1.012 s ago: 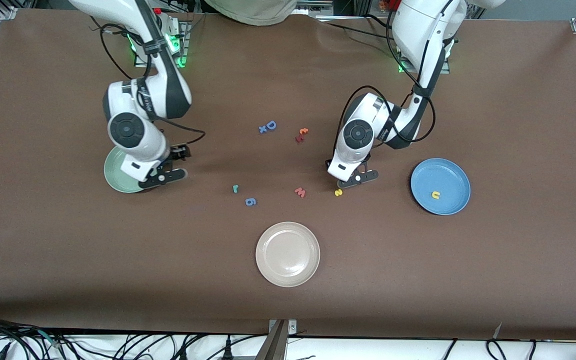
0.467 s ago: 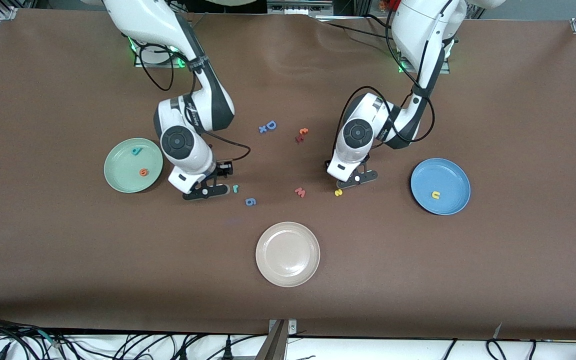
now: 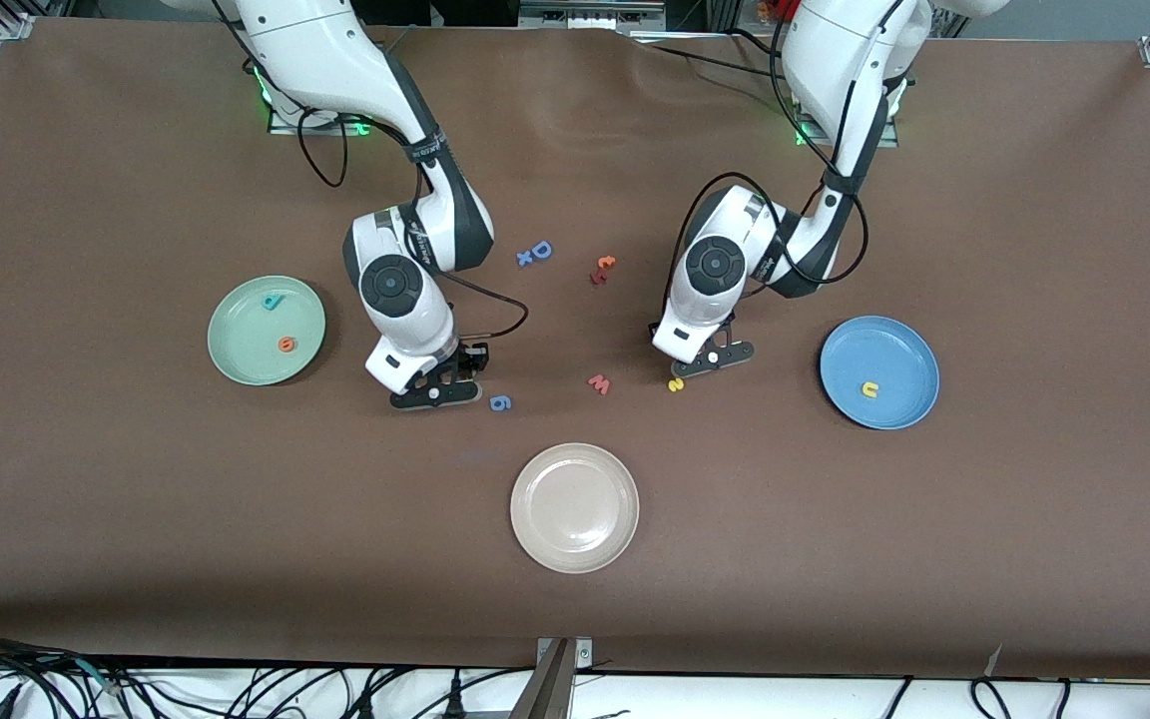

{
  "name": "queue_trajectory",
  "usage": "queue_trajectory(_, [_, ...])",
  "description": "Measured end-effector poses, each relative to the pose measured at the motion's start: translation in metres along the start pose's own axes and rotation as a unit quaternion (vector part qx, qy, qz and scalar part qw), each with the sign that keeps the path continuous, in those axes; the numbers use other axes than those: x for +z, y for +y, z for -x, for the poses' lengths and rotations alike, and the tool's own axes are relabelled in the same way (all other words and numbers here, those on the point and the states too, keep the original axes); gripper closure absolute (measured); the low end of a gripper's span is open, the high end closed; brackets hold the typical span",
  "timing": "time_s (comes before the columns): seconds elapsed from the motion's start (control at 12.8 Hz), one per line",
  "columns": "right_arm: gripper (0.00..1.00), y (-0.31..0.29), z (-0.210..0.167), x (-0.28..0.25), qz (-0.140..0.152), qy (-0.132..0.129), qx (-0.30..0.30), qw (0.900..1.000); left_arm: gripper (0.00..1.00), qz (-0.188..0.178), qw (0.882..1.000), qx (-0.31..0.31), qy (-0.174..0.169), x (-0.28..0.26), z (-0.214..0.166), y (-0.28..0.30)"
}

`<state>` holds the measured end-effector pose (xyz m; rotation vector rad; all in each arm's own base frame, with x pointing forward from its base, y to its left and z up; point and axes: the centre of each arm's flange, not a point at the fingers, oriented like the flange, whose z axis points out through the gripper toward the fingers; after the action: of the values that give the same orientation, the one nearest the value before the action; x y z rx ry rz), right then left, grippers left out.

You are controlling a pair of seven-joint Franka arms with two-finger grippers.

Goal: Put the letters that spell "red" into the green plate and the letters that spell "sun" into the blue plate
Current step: 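Grasp the green u with the left gripper while the right gripper releases the p, then lower the green u onto the blue plate while the right gripper grasps the teal j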

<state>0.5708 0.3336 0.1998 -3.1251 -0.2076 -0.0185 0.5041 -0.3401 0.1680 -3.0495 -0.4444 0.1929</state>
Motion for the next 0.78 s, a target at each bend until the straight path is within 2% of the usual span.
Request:
queue_trajectory(0.08, [0.49,-0.005,0.0,0.002,-0.007,0.0,0.004,1.0,0.69,0.002,1.0,0.0,0.001,-0.003,0.0,0.001])
queue_trajectory(0.47, [0.49,-0.015,0.003,0.014,-0.01,-0.002,0.005,1.0,0.73,0.004,1.0,0.012,0.003,-0.006,-0.003,-0.001])
queue_trajectory(0.78, [0.5,-0.018,0.004,0.02,-0.008,-0.002,0.003,1.0,0.73,0.001,0.997,0.078,0.002,-0.051,-0.052,-0.048])
